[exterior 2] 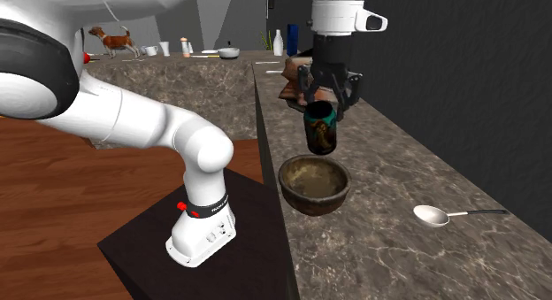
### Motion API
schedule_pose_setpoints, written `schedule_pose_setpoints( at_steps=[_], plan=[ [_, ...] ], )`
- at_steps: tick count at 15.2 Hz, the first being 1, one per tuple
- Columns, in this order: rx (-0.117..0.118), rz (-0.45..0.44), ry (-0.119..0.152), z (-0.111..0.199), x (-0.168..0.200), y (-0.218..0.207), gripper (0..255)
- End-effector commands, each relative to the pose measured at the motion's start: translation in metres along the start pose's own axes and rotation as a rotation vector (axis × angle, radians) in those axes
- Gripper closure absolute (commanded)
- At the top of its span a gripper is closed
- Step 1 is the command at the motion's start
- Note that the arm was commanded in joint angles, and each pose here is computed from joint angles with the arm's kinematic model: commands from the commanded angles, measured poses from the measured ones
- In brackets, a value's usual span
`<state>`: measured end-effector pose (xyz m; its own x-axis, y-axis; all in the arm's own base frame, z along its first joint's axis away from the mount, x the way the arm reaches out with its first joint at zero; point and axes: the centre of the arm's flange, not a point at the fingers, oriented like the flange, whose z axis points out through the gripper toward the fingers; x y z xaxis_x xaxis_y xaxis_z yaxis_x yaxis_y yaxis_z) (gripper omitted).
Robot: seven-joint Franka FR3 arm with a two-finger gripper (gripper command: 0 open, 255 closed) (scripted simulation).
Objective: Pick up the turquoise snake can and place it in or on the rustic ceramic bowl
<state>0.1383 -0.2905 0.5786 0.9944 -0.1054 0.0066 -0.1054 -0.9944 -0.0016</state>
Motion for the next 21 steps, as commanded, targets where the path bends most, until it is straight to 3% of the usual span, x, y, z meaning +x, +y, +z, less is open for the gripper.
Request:
schedule_pose_setpoints(
  at_steps=[1, 13, 21],
  plan=[
    [0.0, 0.0, 0.0, 0.01, -0.001, 0.001, 255],
    [0.0, 0.0, 0.0, 0.075, -0.001, 0.001, 255],
    [0.0, 0.0, 0.0, 0.075, -0.001, 0.001, 255]
  ],
)
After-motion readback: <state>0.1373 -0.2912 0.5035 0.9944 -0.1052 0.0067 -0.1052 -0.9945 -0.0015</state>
